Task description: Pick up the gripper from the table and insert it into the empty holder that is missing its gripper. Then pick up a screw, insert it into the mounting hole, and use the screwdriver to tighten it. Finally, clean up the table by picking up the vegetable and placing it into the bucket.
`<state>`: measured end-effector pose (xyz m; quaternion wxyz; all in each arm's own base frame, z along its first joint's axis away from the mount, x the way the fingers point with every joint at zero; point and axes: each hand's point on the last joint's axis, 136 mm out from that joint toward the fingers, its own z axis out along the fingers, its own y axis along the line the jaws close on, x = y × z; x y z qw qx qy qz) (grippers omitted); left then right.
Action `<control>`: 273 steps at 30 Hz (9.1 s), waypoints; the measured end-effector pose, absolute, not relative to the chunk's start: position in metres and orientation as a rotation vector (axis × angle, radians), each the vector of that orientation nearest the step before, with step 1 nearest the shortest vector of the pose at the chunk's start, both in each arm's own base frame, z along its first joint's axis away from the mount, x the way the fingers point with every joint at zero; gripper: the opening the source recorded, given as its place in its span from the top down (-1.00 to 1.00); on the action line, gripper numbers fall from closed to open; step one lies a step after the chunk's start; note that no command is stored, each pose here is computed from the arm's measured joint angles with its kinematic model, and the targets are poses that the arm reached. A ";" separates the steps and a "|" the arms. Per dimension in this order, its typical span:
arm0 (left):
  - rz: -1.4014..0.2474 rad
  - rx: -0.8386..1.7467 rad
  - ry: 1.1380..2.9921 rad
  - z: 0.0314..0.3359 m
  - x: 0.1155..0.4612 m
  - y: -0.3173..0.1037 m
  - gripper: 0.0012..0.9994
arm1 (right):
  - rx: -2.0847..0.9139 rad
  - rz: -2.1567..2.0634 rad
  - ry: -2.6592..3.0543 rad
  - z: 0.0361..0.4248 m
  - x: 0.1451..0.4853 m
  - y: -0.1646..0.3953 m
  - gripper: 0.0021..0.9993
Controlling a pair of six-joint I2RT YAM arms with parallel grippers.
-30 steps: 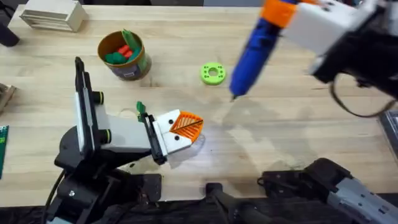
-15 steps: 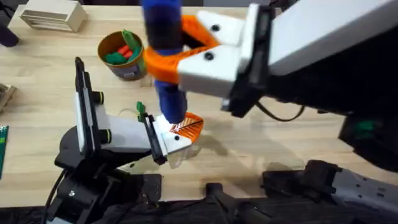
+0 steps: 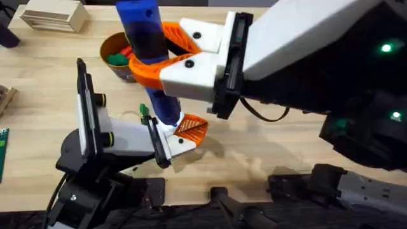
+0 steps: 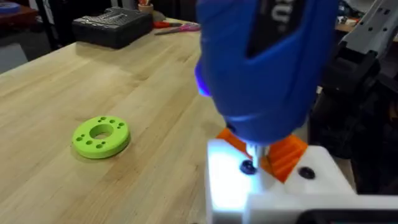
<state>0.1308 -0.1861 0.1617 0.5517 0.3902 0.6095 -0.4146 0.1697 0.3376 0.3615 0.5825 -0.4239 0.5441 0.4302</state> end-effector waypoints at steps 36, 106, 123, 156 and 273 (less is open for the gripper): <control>-0.981 0.923 1.442 0.162 0.131 -0.186 0.99 | -1.030 0.973 1.266 0.353 0.171 0.342 0.94; -0.981 0.923 1.442 0.162 0.131 -0.186 0.99 | -1.675 -0.787 2.045 0.042 0.392 0.045 0.94; -0.981 0.923 1.442 0.162 0.131 -0.186 0.99 | -1.182 -0.653 2.377 0.059 0.365 0.039 -0.88; -0.703 0.597 1.623 0.192 0.177 -0.147 -0.97 | -0.622 -0.168 2.119 0.218 0.276 0.111 -0.88; 0.087 -0.103 2.543 0.231 0.317 -0.020 -1.00 | -0.538 -0.131 2.168 0.244 0.271 0.108 -0.89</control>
